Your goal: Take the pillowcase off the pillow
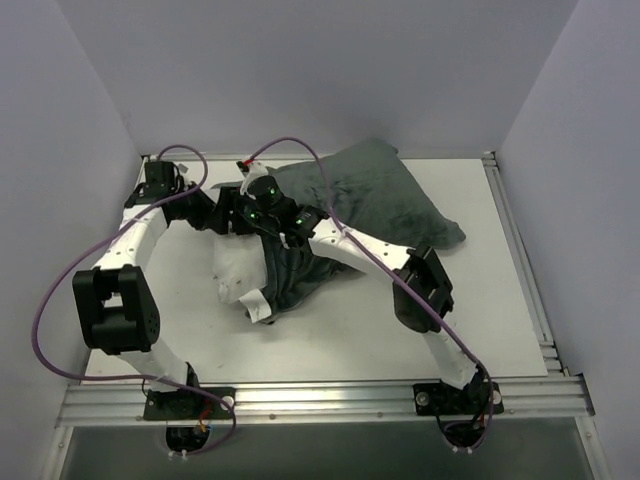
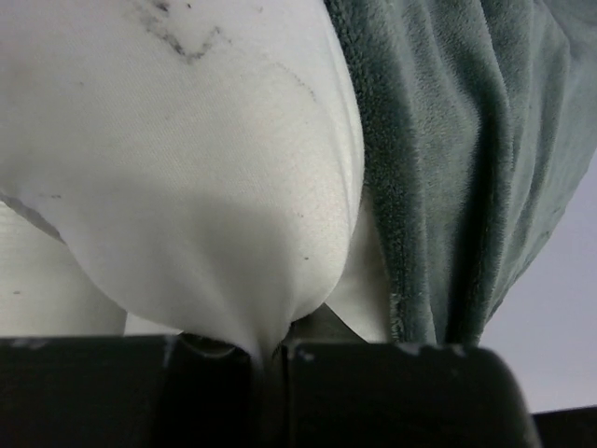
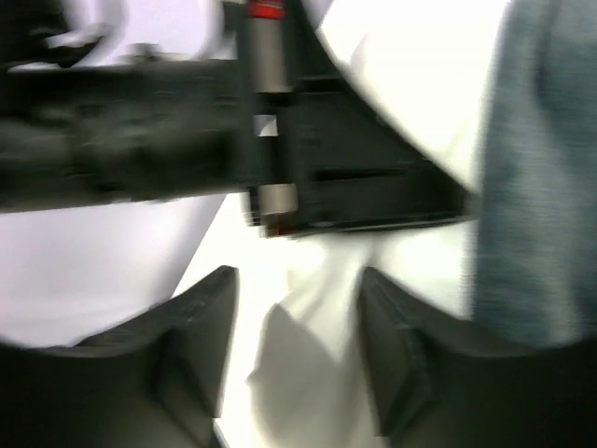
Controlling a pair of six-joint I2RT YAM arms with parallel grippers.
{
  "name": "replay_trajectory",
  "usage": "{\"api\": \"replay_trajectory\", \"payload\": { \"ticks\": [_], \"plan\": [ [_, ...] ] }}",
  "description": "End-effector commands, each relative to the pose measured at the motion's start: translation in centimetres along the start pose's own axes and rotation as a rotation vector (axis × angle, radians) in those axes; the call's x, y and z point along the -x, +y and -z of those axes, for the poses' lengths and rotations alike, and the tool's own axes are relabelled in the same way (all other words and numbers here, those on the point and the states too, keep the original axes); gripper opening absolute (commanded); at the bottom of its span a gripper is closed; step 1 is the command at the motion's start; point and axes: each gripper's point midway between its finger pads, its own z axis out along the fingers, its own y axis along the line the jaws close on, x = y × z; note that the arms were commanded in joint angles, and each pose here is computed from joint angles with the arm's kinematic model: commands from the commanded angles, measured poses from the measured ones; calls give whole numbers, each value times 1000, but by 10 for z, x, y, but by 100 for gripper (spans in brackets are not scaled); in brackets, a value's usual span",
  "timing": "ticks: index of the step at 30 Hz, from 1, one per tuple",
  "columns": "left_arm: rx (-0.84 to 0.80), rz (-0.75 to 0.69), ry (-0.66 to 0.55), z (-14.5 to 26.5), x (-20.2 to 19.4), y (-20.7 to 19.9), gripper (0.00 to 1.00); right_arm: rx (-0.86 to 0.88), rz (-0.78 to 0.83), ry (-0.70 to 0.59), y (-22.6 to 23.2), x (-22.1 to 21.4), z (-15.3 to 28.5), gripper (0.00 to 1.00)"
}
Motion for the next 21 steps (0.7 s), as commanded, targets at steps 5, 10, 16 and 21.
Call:
{"api": "replay_trajectory", "payload": {
  "ticks": [5, 10, 16, 21],
  "plan": [
    [-50, -98, -33, 21, 12, -3, 2, 45, 275, -79, 55, 104, 135, 100],
    [-24, -279, -108, 36, 25, -6, 2, -361, 113, -145, -134, 184, 259, 100],
    [58, -552, -289, 66, 60, -12, 2, -591, -31, -165, -266, 176, 357, 100],
    [174, -630, -413, 80, 94, 1, 2, -622, -95, -140, -309, 149, 382, 99]
  ]
}}
